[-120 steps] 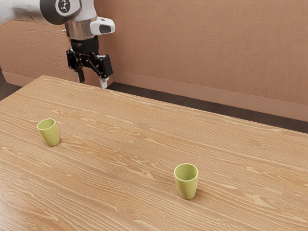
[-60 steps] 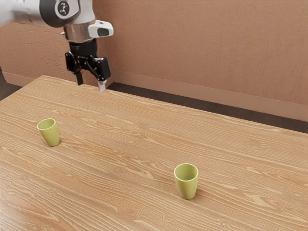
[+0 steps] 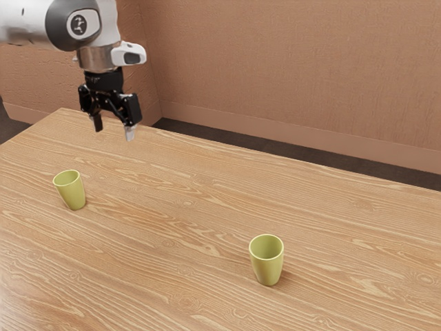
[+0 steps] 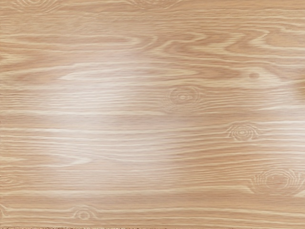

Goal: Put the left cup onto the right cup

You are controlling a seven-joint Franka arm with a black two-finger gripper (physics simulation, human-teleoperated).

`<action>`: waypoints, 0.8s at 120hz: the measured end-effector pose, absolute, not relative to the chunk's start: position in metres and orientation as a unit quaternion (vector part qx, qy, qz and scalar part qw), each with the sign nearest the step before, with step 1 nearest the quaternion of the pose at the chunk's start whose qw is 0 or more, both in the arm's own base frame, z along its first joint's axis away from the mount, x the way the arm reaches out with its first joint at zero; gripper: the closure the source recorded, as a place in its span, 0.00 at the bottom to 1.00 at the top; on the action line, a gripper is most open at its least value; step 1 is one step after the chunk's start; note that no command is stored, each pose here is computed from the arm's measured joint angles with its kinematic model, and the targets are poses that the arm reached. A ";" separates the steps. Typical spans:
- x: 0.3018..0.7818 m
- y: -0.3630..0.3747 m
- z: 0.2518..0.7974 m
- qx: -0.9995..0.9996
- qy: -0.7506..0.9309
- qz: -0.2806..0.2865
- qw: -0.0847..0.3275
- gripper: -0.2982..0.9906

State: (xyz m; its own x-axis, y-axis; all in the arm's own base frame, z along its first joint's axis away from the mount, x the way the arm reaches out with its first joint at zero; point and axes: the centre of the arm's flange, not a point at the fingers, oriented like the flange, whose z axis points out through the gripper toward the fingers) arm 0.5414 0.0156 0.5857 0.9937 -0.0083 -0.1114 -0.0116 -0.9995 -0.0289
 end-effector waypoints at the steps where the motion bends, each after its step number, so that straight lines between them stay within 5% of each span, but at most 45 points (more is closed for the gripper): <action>1: 0.541 0.016 0.585 -0.998 0.005 0.056 0.015 0.23; 96: 0.527 0.123 0.537 -0.997 -0.048 0.065 0.015 0.23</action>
